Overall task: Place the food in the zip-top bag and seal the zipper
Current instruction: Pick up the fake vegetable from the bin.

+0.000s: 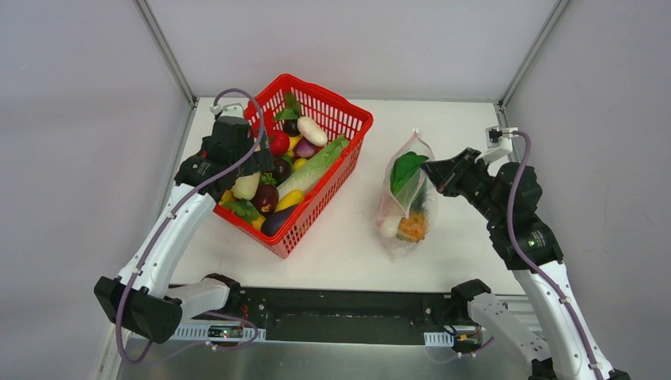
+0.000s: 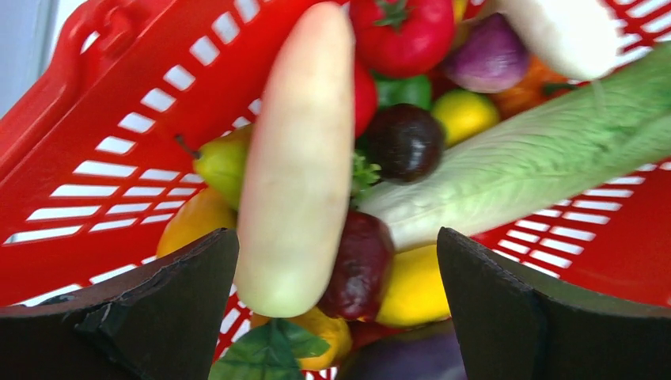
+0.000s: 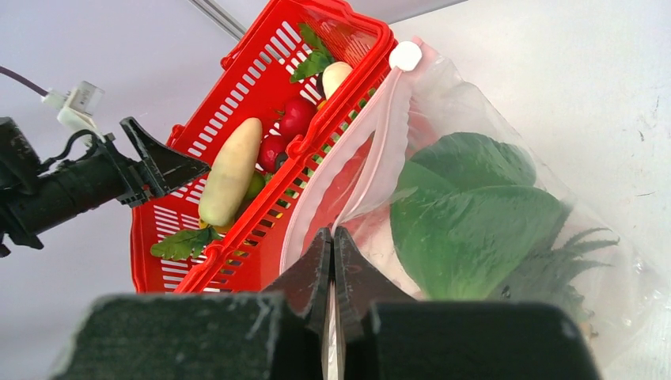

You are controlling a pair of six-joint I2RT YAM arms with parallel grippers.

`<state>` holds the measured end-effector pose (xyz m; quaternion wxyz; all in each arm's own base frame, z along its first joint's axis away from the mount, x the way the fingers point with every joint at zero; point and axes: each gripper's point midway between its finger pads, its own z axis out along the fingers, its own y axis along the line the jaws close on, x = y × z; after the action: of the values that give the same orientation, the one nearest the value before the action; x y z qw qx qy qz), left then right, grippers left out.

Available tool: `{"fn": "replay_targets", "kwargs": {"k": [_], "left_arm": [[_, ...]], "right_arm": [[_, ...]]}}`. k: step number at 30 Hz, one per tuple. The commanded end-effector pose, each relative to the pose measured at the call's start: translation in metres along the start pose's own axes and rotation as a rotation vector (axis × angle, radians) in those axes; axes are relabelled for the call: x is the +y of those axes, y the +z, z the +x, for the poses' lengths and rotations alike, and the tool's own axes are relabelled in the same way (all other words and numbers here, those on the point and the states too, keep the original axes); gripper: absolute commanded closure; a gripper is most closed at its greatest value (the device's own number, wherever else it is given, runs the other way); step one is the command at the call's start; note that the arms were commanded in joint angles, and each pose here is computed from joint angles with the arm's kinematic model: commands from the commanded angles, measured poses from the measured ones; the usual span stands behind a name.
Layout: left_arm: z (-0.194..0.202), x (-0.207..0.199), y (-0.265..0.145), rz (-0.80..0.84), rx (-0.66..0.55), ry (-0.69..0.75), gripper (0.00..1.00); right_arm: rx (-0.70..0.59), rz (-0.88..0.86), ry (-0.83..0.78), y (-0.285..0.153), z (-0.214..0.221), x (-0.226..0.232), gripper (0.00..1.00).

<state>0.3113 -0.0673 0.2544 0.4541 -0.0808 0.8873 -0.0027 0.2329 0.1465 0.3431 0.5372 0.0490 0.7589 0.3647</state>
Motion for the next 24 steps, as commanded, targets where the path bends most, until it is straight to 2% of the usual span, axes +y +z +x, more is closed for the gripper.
{"fn": "replay_targets", "kwargs": {"k": [1, 5, 8, 12, 15, 19, 24], "left_arm": [[0.014, 0.035, 0.010, -0.114, 0.038, 0.004, 0.01], [0.024, 0.041, 0.018, -0.122, 0.083, -0.004, 0.04], [0.020, 0.032, 0.019, -0.070, 0.057, -0.036, 0.07], [-0.017, -0.002, 0.014, 0.106, -0.063, -0.074, 0.05], [-0.036, -0.023, 0.024, 0.174, -0.056, -0.075, 0.09], [-0.051, -0.045, 0.058, 0.198, -0.021, -0.088, 0.12], [-0.047, -0.058, 0.111, 0.159, 0.055, -0.079, 0.10]], "right_arm": [[-0.086, -0.053, -0.009, -0.002, -0.022, 0.015, 1.00], [-0.079, -0.059, -0.008, -0.001, -0.020, 0.016, 1.00], [-0.080, -0.058, -0.008, -0.001, -0.020, 0.015, 1.00], [-0.079, -0.055, -0.010, -0.001, -0.020, 0.014, 1.00], [-0.077, -0.057, -0.010, 0.001, -0.020, 0.014, 1.00], [-0.067, -0.063, -0.004, 0.005, -0.018, 0.015, 1.00], [-0.055, -0.063, 0.002, 0.009, -0.016, 0.014, 1.00]]}}
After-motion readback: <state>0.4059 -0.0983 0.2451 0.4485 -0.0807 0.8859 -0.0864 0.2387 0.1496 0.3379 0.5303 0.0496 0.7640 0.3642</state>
